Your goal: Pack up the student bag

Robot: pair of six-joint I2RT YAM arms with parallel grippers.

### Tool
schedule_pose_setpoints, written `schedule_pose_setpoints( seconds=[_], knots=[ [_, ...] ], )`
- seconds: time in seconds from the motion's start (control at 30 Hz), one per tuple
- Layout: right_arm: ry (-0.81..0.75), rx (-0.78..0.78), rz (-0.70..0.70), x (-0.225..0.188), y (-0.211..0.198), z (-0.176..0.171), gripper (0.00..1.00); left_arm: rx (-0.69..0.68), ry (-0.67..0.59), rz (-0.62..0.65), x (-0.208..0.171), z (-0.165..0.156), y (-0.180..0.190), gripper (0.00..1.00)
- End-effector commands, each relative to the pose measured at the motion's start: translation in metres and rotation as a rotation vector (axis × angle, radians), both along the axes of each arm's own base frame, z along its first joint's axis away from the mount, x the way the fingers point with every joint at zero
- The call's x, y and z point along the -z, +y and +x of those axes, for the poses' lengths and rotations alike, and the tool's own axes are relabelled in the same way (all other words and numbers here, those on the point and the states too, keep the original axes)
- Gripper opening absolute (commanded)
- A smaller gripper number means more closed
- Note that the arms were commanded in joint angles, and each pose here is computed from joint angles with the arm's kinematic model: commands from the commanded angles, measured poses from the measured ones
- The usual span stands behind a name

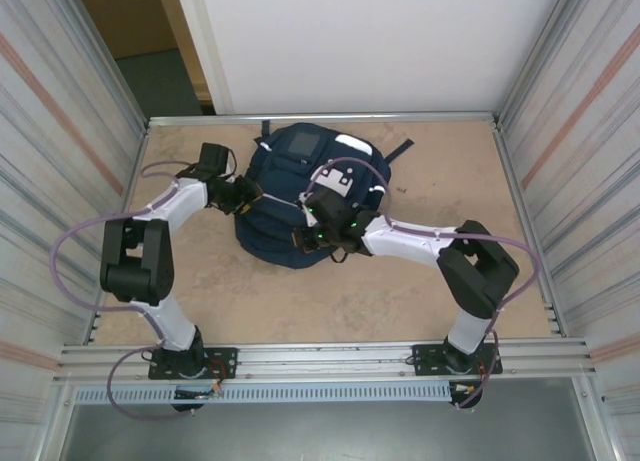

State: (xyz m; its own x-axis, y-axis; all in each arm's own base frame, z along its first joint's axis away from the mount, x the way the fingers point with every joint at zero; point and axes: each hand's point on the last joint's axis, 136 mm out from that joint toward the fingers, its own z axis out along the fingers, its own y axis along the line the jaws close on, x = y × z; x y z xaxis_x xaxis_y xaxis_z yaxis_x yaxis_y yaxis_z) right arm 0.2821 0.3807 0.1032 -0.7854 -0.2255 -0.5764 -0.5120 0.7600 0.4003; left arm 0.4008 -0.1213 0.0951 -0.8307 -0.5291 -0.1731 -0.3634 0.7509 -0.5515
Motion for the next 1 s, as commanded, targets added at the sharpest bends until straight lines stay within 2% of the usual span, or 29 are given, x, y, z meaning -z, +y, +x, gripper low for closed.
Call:
schedule_pose_setpoints(
  seconds=[0.0, 0.17, 0.37, 0.43, 0.47, 0.5, 0.53, 0.67, 0.73, 0.83, 0.97],
  knots=[
    [-0.025, -0.041, 0.105, -0.027, 0.040, 0.001, 0.00, -0.044, -0.004, 0.018, -0.012, -0.031, 0.009, 0.36],
    [-0.005, -0.101, 0.118, -0.023, 0.067, -0.011, 0.00, -0.068, 0.035, 0.000, -0.006, -0.066, 0.007, 0.34],
    [0.015, -0.147, 0.125, -0.016, 0.083, -0.023, 0.00, -0.098, 0.057, -0.020, 0.006, -0.069, -0.012, 0.35],
    [0.001, -0.159, 0.119, -0.016, 0.082, -0.027, 0.00, -0.098, 0.041, -0.028, 0.010, -0.062, -0.014, 0.28],
    [0.002, -0.157, 0.107, -0.014, 0.079, -0.028, 0.00, -0.092, 0.042, -0.032, 0.011, -0.059, -0.014, 0.20],
    [0.003, -0.149, 0.098, -0.014, 0.074, -0.027, 0.00, -0.083, 0.045, -0.036, 0.013, -0.057, -0.012, 0.08],
    [0.017, -0.148, 0.094, -0.014, 0.068, -0.028, 0.00, -0.078, 0.049, -0.039, 0.013, -0.056, -0.009, 0.00],
    [0.046, -0.151, 0.053, -0.005, 0.028, -0.028, 0.00, -0.078, 0.035, -0.008, 0.012, -0.056, 0.007, 0.00],
    [0.041, -0.136, -0.021, 0.007, -0.004, -0.023, 0.00, -0.067, 0.029, 0.004, 0.011, -0.056, 0.010, 0.00],
    [0.066, -0.013, -0.121, 0.022, -0.058, -0.005, 0.00, -0.052, 0.027, -0.010, 0.011, -0.057, 0.008, 0.00],
    [0.103, 0.078, -0.130, 0.033, -0.109, 0.014, 0.03, -0.008, 0.031, -0.051, 0.017, -0.054, -0.002, 0.00]
  ],
)
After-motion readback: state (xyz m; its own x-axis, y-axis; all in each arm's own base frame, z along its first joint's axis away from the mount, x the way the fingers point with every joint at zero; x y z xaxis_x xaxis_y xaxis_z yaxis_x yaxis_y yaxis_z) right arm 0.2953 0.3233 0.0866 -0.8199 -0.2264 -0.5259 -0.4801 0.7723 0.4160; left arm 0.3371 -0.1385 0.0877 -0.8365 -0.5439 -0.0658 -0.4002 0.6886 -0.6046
